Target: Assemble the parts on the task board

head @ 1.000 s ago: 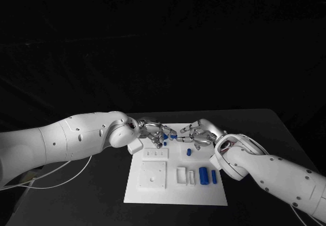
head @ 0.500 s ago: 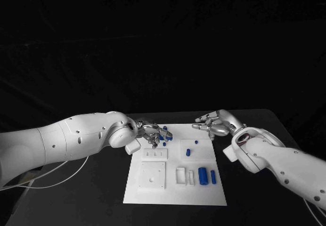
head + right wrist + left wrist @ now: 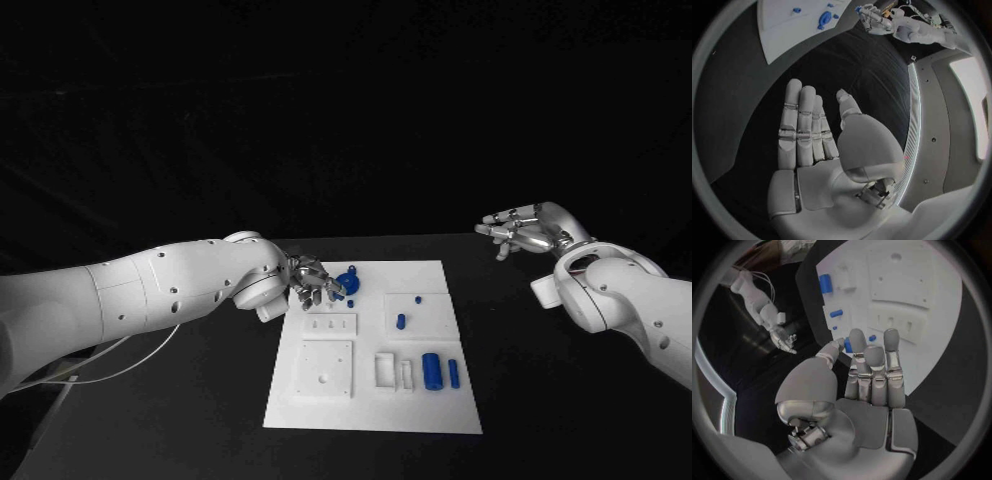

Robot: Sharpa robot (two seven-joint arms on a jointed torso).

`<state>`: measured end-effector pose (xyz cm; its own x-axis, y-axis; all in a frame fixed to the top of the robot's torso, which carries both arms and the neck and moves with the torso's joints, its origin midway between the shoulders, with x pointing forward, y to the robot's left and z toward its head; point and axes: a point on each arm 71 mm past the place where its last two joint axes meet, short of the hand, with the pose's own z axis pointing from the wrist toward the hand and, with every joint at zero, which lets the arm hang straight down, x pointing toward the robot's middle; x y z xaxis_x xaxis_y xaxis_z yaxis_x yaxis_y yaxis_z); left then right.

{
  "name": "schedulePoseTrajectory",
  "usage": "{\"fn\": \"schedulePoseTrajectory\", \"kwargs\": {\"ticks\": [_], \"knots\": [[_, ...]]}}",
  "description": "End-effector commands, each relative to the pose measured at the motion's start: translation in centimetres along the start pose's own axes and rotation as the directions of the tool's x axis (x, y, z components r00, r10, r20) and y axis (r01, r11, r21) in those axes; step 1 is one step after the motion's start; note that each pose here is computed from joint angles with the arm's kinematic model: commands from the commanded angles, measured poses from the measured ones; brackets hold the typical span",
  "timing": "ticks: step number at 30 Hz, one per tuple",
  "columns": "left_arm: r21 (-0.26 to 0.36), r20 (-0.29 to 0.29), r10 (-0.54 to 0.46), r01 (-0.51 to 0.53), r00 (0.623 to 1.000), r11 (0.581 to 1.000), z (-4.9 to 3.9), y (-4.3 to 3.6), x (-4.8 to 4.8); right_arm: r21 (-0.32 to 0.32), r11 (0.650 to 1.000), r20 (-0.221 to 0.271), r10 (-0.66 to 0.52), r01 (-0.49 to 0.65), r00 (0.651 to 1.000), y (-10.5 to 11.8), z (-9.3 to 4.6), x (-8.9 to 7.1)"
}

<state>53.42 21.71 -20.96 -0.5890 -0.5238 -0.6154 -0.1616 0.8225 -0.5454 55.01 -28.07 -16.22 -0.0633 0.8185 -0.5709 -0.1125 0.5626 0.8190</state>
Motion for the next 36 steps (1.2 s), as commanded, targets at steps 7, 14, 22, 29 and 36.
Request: {"fn": "schedulePoseTrajectory", "kwargs": {"ticks": [7,14,22,29,36], "knots": [[-0.081,0.181,0.207,-0.196,0.961,0.977,-0.14,0.03,0.29,-0.005,0.987,0.011,0.158,-0.158,0.987,0.1,0.7,-0.7],[-0.085,0.222,0.207,-0.193,0.953,0.978,0.12,0.15,1.30,-0.014,0.975,0.002,0.224,-0.224,0.975,0.4,1.1,-0.7],[-0.083,0.237,0.195,-0.180,0.952,0.980,0.54,0.39,2.18,-0.024,0.966,-0.014,0.256,-0.256,0.967,0.6,1.4,-0.7],[-0.089,0.211,0.190,-0.175,0.959,0.981,0.87,0.56,3.05,-0.026,0.965,-0.020,0.259,-0.259,0.966,0.6,1.5,-0.6],[-0.094,0.169,0.209,-0.196,0.963,0.976,1.06,0.81,3.85,-0.027,0.965,-0.025,0.259,-0.260,0.966,0.7,1.5,-0.5]]}}
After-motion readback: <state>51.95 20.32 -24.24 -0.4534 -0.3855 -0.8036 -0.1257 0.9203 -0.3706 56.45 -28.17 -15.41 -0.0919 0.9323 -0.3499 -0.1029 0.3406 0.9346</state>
